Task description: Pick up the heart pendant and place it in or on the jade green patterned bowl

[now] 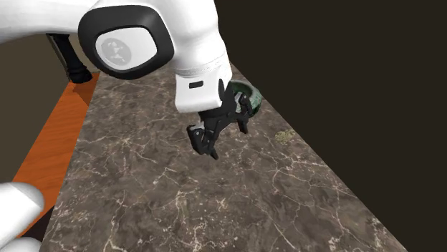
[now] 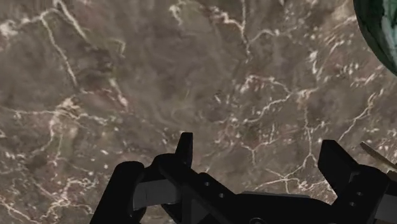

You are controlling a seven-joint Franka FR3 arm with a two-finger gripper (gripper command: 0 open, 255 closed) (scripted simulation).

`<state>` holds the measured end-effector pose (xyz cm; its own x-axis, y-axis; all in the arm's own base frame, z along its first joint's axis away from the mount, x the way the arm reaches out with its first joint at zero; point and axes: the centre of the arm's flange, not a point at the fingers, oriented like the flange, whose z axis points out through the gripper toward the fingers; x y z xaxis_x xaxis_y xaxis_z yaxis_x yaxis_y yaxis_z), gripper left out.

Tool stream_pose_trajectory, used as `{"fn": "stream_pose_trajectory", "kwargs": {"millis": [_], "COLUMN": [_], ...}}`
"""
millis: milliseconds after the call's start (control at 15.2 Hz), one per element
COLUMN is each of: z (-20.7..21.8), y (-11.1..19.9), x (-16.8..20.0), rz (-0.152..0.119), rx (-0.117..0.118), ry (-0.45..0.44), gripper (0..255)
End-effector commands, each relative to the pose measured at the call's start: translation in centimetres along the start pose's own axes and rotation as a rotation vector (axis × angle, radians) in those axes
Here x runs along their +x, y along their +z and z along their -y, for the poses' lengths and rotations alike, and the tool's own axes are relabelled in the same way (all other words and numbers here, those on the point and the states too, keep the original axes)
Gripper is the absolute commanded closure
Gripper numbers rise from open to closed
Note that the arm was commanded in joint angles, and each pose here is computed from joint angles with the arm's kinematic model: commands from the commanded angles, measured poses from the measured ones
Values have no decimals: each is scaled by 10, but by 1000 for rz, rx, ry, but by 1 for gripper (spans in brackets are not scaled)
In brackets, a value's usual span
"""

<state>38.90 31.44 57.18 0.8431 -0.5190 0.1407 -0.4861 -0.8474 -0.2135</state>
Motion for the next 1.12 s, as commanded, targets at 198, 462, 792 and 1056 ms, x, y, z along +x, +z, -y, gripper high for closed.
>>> {"fn": "stream_pose_trajectory", "kwargs": {"millis": [198,462,792,1056], "z": [59,106,130,131], "y": [15,26,42,63], "x": [12,24,33,34], "rz": [-15,-28,-35,-35], "rx": [31,52,64,64], "ry": [140,246,302,302], "gripper": [0,0,0,0]}}
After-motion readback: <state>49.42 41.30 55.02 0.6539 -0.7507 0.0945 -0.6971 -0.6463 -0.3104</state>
